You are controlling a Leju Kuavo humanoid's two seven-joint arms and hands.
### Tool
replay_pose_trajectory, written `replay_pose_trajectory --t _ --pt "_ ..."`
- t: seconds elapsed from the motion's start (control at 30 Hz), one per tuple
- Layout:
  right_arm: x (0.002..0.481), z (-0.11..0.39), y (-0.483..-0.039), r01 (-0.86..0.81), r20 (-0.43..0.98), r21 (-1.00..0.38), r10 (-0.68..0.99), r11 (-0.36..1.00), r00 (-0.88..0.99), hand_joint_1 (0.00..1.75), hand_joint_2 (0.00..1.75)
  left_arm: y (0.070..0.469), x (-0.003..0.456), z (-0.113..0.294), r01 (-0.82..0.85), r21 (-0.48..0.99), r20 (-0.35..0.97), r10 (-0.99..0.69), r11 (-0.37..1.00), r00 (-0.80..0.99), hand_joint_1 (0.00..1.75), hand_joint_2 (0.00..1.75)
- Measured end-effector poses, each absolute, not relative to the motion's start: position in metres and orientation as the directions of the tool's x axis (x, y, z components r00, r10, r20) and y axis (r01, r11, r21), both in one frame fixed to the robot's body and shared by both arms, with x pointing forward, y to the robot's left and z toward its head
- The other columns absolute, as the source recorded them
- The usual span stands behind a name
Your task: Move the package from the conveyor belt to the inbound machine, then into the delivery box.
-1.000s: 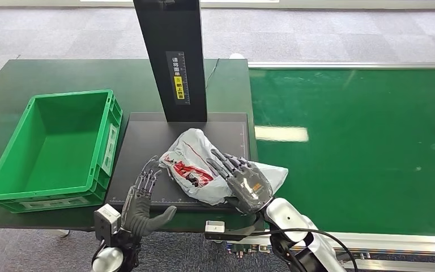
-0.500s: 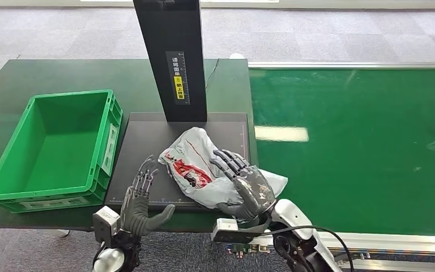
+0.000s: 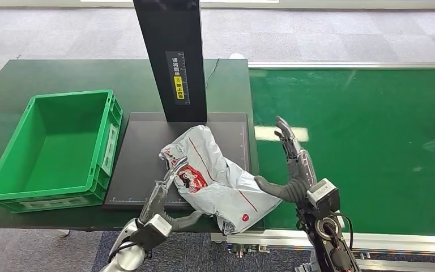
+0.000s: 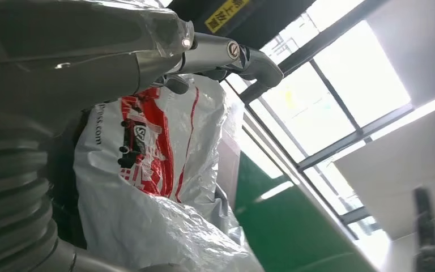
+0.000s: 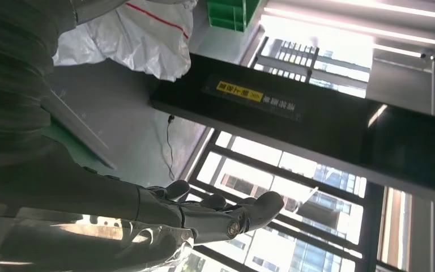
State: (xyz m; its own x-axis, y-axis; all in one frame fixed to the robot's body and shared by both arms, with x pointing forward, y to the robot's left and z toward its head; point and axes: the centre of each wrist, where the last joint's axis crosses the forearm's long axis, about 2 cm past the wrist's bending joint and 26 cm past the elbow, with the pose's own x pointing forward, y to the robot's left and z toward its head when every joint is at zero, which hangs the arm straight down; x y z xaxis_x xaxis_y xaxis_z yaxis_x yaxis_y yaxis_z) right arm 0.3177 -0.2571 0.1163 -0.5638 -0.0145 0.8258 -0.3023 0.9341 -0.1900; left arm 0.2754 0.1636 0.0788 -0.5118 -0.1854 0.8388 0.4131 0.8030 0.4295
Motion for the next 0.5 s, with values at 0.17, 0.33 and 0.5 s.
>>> replay_pose_trajectory --t 0.17,0.33,0.5 --pt "0.32 0.12 -0.265 -0.246 0.82 -0.162 -0.009 0.956 -0.573 0.0 1.75 0.147 0.303 0.092 0.375 0.694 0.691 -0.422 0.615 -0.586 0.0 1.75" --pt "0.32 0.119 -0.267 -0.227 0.82 -0.151 -0.006 0.962 -0.572 0.0 1.75 0.13 0.326 0.099 0.4 0.822 0.569 -0.558 0.405 -0.604 0.0 1.75" --pt "0.32 0.119 -0.267 -0.218 0.821 -0.147 -0.004 0.965 -0.571 0.0 1.75 0.117 0.339 0.104 0.464 0.844 0.523 -0.605 0.268 -0.6 0.0 1.75"
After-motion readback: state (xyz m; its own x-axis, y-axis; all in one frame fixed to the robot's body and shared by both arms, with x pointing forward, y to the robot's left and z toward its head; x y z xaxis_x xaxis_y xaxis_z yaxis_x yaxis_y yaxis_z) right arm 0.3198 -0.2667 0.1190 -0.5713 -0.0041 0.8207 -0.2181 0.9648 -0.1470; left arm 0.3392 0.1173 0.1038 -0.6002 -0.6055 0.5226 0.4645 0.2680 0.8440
